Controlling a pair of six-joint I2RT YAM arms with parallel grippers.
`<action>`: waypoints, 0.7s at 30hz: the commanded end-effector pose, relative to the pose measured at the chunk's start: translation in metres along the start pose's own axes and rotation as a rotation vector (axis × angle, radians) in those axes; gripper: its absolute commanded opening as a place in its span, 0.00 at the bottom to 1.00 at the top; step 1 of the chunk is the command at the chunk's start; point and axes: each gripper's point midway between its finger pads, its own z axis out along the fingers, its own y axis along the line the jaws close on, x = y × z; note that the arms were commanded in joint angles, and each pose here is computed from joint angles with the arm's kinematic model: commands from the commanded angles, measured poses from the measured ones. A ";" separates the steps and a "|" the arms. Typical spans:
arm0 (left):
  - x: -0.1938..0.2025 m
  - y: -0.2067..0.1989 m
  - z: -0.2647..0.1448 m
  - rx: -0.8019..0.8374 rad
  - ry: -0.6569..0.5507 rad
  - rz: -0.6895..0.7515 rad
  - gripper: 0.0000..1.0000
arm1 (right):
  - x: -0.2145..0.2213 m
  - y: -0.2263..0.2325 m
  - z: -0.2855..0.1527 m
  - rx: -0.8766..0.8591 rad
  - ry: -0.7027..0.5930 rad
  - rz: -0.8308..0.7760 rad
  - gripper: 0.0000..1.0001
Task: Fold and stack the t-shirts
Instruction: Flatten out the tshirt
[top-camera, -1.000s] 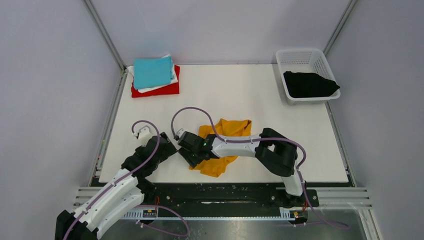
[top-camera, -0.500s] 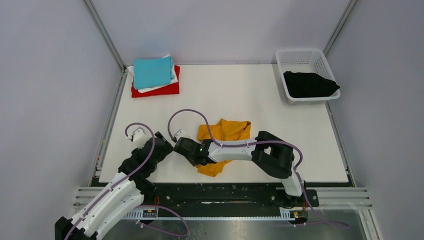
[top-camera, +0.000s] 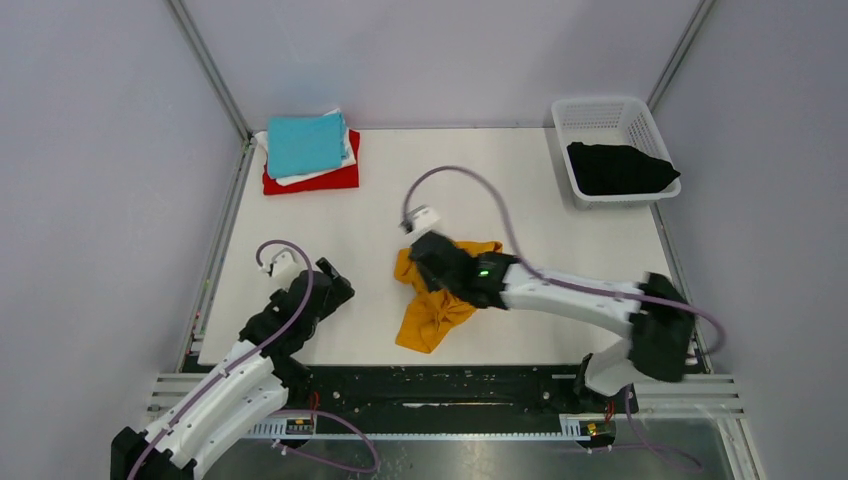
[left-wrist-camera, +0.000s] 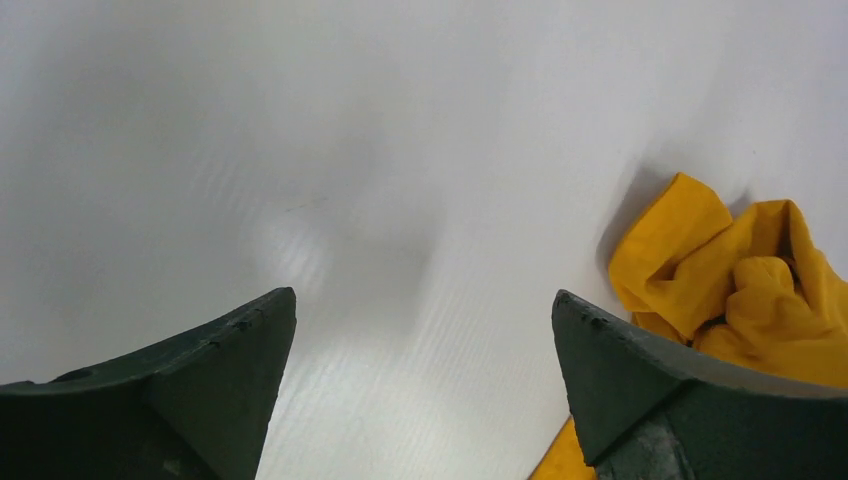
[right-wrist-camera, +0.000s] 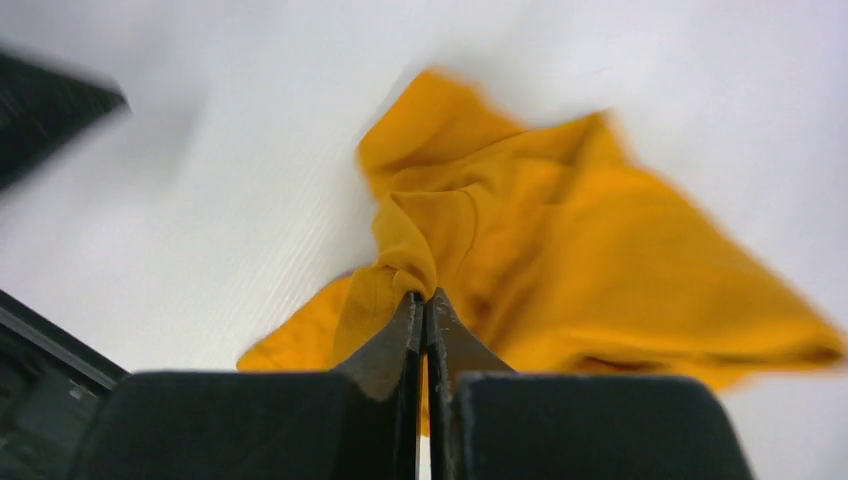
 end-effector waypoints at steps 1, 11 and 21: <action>-0.014 -0.055 -0.002 0.171 0.005 0.000 0.99 | -0.036 -0.081 -0.060 0.077 -0.220 0.249 0.00; 0.030 -0.144 0.041 0.334 0.277 0.164 0.99 | 0.065 -0.250 -0.124 0.519 -0.288 0.601 0.00; 0.088 -0.191 0.102 0.373 0.512 0.254 0.80 | 0.097 -0.291 -0.113 0.596 -0.200 0.740 0.00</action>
